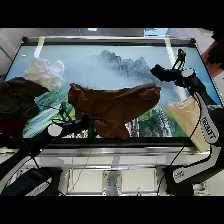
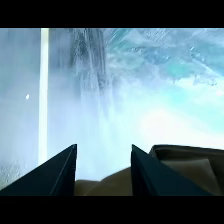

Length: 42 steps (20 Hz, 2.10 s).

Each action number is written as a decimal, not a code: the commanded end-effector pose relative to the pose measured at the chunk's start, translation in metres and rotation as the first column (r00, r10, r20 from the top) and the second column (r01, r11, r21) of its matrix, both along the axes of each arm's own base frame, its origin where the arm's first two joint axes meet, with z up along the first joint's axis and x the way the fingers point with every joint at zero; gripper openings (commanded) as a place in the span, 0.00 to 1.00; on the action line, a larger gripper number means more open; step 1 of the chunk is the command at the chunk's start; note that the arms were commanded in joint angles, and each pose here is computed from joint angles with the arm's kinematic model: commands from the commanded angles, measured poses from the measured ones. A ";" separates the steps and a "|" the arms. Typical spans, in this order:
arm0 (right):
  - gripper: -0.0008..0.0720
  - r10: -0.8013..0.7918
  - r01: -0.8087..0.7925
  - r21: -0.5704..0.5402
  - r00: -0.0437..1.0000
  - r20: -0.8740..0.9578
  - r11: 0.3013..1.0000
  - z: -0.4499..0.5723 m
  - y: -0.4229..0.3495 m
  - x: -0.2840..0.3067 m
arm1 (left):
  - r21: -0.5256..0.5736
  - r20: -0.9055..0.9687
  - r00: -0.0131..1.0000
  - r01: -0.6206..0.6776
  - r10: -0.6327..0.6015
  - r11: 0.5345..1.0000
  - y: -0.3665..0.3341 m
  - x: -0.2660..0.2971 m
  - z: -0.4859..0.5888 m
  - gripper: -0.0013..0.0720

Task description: Fold the shirts.

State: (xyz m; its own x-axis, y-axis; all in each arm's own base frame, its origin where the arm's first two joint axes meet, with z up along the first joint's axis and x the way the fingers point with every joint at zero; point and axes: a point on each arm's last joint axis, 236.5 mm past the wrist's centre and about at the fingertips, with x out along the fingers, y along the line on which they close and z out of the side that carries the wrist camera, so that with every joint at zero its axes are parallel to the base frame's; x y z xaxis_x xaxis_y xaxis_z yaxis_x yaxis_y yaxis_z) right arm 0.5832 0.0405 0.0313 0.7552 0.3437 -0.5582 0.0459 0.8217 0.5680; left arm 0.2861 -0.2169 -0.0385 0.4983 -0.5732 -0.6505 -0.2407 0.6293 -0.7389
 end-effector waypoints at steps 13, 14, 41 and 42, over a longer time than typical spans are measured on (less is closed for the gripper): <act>0.40 -0.099 0.190 0.177 0.900 -0.423 0.966 -0.101 -0.090 -0.058 | 0.010 0.045 0.998 -0.041 0.040 0.999 0.007 0.012 0.004 0.04; 0.40 -0.093 0.187 0.179 0.896 -0.434 0.966 -0.107 -0.088 -0.059 | 0.010 0.046 0.998 -0.041 0.040 0.999 0.007 0.012 0.004 0.04; 0.05 0.091 -0.096 0.000 0.950 -0.299 0.995 -0.011 -0.072 -0.044 | 0.108 0.429 0.902 0.000 -0.046 0.994 0.011 0.062 0.111 0.03; 0.05 0.095 -0.120 -0.070 0.952 -0.290 0.990 0.018 -0.083 -0.057 | 0.132 0.508 0.859 0.002 -0.070 0.991 0.017 0.068 0.148 0.03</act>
State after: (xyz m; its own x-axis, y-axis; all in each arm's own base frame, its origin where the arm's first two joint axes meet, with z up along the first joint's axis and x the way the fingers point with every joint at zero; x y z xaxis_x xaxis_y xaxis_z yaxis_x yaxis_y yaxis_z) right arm 0.5454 -0.0270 -0.0137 0.5203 0.4035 -0.7527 0.1922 0.8034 0.5636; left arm 0.3381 -0.2080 0.0429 0.6894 -0.5370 -0.4861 -0.0103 0.6638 -0.7478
